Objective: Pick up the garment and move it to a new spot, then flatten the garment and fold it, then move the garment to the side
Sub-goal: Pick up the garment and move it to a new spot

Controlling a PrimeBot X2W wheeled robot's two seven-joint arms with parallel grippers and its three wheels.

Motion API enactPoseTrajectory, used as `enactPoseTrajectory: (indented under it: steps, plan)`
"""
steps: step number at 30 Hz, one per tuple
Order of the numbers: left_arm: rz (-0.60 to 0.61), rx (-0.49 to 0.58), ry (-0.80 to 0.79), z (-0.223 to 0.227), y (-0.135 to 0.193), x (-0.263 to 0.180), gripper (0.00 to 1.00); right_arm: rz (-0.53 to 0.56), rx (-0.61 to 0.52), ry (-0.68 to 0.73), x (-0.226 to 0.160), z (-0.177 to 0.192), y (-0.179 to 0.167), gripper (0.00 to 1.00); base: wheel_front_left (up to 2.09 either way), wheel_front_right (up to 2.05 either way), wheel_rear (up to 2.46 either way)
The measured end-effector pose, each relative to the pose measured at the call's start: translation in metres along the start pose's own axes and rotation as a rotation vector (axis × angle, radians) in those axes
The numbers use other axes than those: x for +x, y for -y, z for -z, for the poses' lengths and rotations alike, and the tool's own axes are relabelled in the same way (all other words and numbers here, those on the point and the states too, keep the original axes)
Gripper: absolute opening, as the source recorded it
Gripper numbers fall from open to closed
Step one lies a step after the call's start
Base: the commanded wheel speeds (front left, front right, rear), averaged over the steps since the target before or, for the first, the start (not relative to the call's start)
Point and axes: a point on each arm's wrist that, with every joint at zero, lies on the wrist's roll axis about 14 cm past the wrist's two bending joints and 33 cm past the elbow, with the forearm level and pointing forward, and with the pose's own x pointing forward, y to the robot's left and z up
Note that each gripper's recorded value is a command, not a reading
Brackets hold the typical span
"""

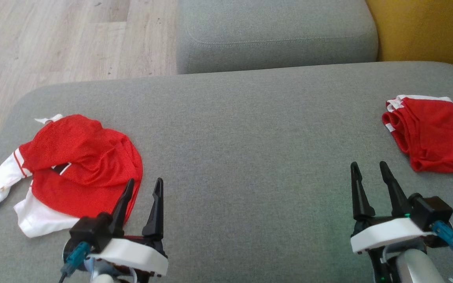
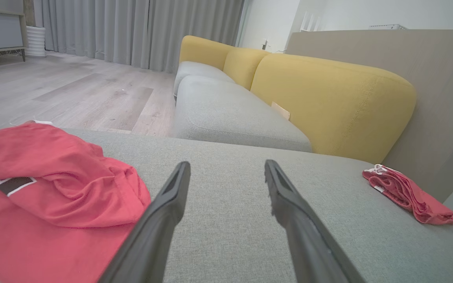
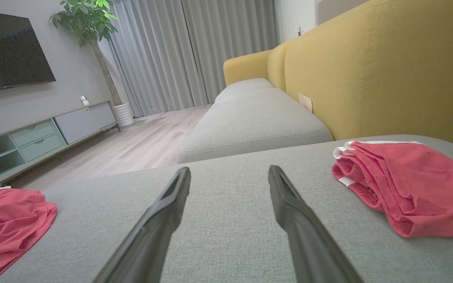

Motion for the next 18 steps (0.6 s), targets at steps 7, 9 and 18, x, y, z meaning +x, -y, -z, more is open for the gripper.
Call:
enactPoseTrajectory:
  steps: [7,9,18]
  plan:
    - [-0.014,0.002,0.000,0.000,-0.004,-0.002,1.00,-0.016,0.000,-0.012,0.001,0.004,-0.005,1.00,0.00,0.00,0.00]
    - [-0.037,0.007,-0.001,0.000,-0.010,-0.004,1.00,-0.035,-0.001,-0.020,0.003,0.006,-0.011,1.00,0.00,0.00,0.00]
    - [-0.169,0.041,0.025,-0.009,-0.049,-0.020,1.00,-0.180,0.007,-0.060,0.014,0.019,-0.059,1.00,0.00,0.00,0.00]
